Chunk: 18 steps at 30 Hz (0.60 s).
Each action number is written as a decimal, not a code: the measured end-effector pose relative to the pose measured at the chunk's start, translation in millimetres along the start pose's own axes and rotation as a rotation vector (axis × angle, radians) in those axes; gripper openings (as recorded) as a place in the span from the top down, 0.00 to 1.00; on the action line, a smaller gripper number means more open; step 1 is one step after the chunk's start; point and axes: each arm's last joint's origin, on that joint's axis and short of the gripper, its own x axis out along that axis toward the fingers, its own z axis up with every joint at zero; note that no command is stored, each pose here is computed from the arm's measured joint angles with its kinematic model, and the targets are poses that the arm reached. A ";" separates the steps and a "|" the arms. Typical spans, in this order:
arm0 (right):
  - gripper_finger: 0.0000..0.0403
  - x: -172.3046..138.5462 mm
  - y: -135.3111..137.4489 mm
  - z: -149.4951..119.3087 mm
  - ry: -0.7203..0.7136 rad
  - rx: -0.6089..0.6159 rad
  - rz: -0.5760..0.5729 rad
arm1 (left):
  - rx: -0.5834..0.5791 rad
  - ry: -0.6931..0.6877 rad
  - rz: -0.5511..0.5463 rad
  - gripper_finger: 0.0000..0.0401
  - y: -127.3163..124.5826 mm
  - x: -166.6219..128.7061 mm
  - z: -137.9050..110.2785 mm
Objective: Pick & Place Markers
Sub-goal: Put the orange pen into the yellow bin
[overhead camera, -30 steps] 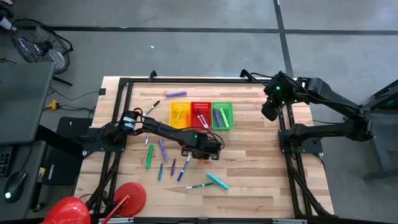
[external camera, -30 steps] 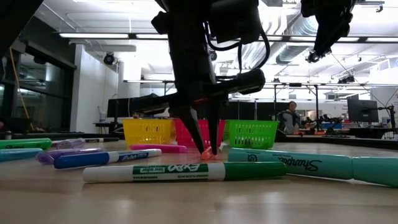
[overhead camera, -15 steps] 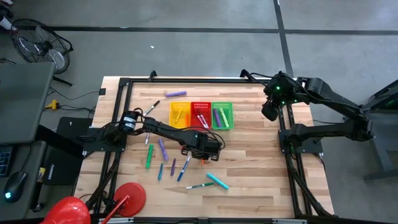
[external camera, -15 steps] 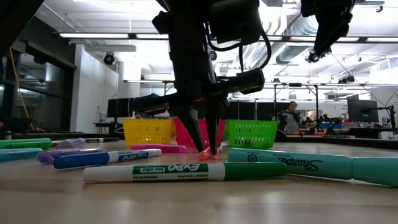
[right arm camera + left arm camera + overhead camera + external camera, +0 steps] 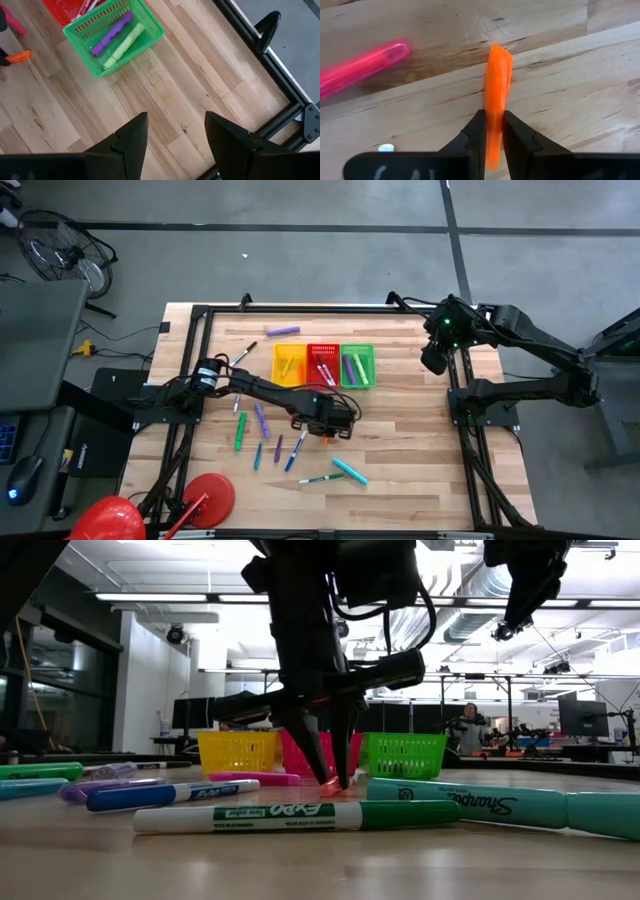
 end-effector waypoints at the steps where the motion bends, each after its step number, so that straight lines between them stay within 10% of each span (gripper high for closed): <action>1: 0.54 0.0 -0.1 0.0 0.000 -0.006 0.000 | 0.001 -0.004 0.000 0.90 -0.4 -0.6 0.0; 18: 0.54 -22.7 -5.2 -20.2 -0.066 -0.068 0.014 | 0.149 -0.158 -0.029 0.90 -33.1 -59.8 5.9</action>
